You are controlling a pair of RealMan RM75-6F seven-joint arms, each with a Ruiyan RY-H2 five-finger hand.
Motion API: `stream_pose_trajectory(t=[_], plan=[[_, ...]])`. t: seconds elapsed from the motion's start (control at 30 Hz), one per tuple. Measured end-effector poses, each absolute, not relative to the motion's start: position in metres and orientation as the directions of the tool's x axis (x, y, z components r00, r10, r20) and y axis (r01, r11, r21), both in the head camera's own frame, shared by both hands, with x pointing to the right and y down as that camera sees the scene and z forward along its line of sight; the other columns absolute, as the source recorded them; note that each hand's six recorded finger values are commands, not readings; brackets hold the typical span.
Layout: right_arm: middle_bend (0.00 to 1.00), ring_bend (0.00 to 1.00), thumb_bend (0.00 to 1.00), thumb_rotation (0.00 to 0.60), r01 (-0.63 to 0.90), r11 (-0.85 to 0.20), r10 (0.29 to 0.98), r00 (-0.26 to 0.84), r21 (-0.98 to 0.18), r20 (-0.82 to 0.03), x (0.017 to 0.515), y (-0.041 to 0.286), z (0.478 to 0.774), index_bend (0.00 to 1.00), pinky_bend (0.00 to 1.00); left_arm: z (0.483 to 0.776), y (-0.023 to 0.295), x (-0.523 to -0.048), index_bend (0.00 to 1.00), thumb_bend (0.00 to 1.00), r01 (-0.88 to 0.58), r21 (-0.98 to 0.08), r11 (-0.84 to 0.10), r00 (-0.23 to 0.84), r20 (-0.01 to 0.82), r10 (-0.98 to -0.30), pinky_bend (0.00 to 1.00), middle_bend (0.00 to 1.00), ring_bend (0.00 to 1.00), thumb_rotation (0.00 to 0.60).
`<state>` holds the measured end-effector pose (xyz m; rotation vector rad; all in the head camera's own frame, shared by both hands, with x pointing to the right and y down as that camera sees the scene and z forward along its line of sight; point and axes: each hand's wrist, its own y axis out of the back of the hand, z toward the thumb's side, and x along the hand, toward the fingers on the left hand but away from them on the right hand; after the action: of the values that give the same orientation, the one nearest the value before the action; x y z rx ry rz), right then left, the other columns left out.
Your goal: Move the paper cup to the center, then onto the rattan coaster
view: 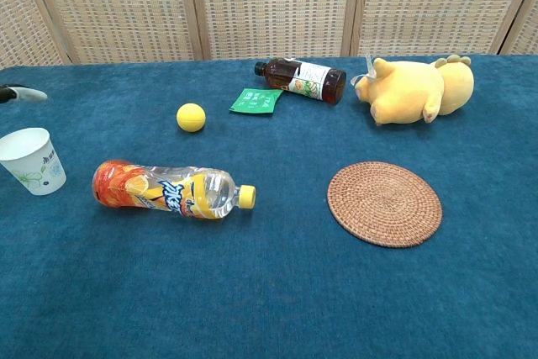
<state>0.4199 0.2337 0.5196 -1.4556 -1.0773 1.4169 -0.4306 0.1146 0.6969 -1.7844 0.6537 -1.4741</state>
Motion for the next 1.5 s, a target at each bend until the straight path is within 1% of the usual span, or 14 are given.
stream_pose_trajectory(t=[0.1,0.2,0.27,0.33,0.37,0.43,0.53,0.7,0.83,1.0,1.13,1.23,1.37,1.5], plan=[[0.0,0.0,0.0,0.6,0.032,-0.303,0.953,0.0,-0.953,-0.303,0.42,0.234,0.521,0.05,0.0,0.71,0.111,-0.42,0.0,0.0,0.033,-0.78,-0.625,0.237,0.613,-0.753,0.16,0.08,0.06,0.6],[0.0,0.0,0.0,0.6,0.031,-0.305,0.952,-0.002,-0.952,-0.305,0.421,0.233,0.521,0.05,0.0,0.718,0.111,-0.413,0.07,0.0,0.016,-0.765,-0.644,0.255,0.625,-0.737,0.27,0.22,0.19,0.6],[0.0,0.0,0.0,0.6,0.031,-0.306,0.952,-0.003,-0.951,-0.307,0.421,0.233,0.522,0.05,0.0,0.722,0.109,-0.41,0.19,0.02,0.008,-0.762,-0.648,0.262,0.627,-0.734,0.34,0.33,0.31,0.6],[0.0,0.0,0.0,0.6,0.03,-0.308,0.951,-0.003,-0.951,-0.308,0.421,0.233,0.523,0.05,0.0,0.725,0.108,-0.407,0.3,0.06,-0.013,-0.761,-0.649,0.266,0.622,-0.736,0.39,0.43,0.4,0.6],[0.0,0.0,0.0,0.6,0.028,-0.309,0.951,-0.003,-0.951,-0.309,0.421,0.233,0.523,0.05,0.0,0.725,0.107,-0.405,0.35,0.07,-0.028,-0.761,-0.649,0.268,0.619,-0.738,0.41,0.48,0.44,0.6],[0.0,0.0,0.0,0.6,0.025,-0.309,0.951,-0.003,-0.951,-0.309,0.421,0.234,0.523,0.05,0.0,0.725,0.105,-0.403,0.4,0.08,-0.055,-0.764,-0.643,0.272,0.608,-0.746,0.43,0.52,0.47,0.6],[0.0,0.0,0.0,0.6,0.025,-0.309,0.951,-0.006,-0.951,-0.309,0.421,0.233,0.524,0.05,0.0,0.725,0.099,-0.406,0.43,0.09,-0.043,-0.78,-0.625,0.27,0.593,-0.759,0.45,0.54,0.49,0.6],[0.0,0.0,0.0,0.6,0.025,-0.31,0.951,-0.009,-0.95,-0.31,0.422,0.233,0.524,0.05,0.0,0.719,0.091,-0.405,0.43,0.09,-0.036,-0.787,-0.615,0.278,0.584,-0.763,0.45,0.54,0.49,0.6],[0.0,0.0,0.0,0.6,0.026,-0.313,0.949,-0.016,-0.949,-0.314,0.423,0.233,0.526,0.05,0.0,0.706,0.079,-0.401,0.43,0.09,-0.049,-0.802,-0.596,0.292,0.559,-0.776,0.45,0.54,0.48,0.6],[0.0,0.0,0.0,0.6,0.025,-0.317,0.948,-0.029,-0.948,-0.318,0.427,0.231,0.527,0.05,0.0,0.688,0.059,-0.381,0.43,0.09,-0.087,-0.821,-0.565,0.324,0.512,-0.795,0.45,0.54,0.48,0.6],[0.0,0.0,0.0,0.6,0.02,-0.32,0.946,-0.048,-0.947,-0.32,0.431,0.229,0.529,0.05,0.0,0.673,0.035,-0.345,0.43,0.09,-0.134,-0.826,-0.548,0.37,0.471,-0.8,0.45,0.53,0.48,0.6],[0.0,0.0,0.0,0.6,0.012,-0.32,0.945,-0.068,-0.947,-0.32,0.436,0.227,0.531,0.05,0.0,0.668,0.018,-0.316,0.43,0.09,-0.152,-0.816,-0.558,0.394,0.468,-0.791,0.45,0.53,0.48,0.6],[0.0,0.0,0.0,0.6,0.004,-0.318,0.944,-0.094,-0.948,-0.317,0.443,0.225,0.532,0.05,0.0,0.669,-0.002,-0.272,0.43,0.09,-0.134,-0.803,-0.581,0.422,0.484,-0.767,0.45,0.53,0.48,0.6],[0.0,0.0,0.0,0.6,0.001,-0.316,0.942,-0.117,-0.949,-0.314,0.45,0.224,0.532,0.05,0.0,0.68,-0.005,-0.219,0.43,0.09,-0.114,-0.778,-0.618,0.46,0.51,-0.727,0.45,0.53,0.47,0.6]])
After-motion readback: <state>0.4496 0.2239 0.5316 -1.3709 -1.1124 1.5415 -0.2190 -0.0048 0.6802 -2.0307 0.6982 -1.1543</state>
